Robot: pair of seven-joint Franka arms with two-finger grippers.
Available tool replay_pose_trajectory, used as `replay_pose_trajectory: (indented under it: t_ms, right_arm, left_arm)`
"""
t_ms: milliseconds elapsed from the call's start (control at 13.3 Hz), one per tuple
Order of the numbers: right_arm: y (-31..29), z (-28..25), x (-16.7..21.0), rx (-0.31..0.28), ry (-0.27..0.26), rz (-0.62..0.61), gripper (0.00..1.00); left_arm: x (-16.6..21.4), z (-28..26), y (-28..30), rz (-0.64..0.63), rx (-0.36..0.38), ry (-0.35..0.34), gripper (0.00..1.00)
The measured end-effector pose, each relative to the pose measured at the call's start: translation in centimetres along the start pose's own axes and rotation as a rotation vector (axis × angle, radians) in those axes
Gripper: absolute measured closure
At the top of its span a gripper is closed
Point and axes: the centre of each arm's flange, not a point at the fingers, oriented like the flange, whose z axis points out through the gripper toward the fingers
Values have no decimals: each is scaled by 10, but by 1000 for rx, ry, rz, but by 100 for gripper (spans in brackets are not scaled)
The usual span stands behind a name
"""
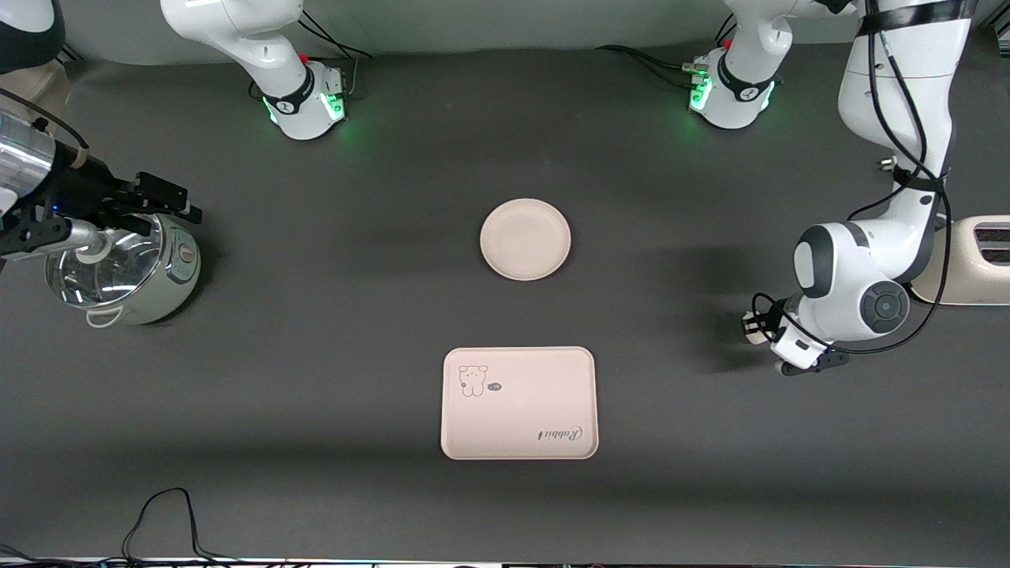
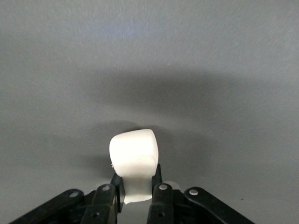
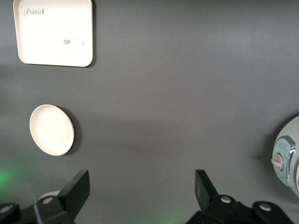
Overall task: Place bun in plate and plate on tray
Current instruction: 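Carry the bun with the left gripper over the white plate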
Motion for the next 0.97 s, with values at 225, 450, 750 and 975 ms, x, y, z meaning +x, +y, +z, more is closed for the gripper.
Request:
replay_pose_trajectory:
  t_ms: [225, 450, 750, 975]
  right_arm:
    - [-8, 6, 2, -36, -13, -18, 0]
    - [-26, 4, 4, -31, 11, 16, 0]
    - [-77, 22, 10, -33, 12, 20, 0]
    - [-86, 28, 13, -34, 11, 29, 0]
  left_arm:
    - [-13, -86, 6, 18, -23, -79, 73]
    - [-61, -235, -30, 2, -69, -51, 74]
    - [-141, -335, -63, 8, -83, 7, 74]
    - [-155, -333, -18, -2, -64, 2, 74]
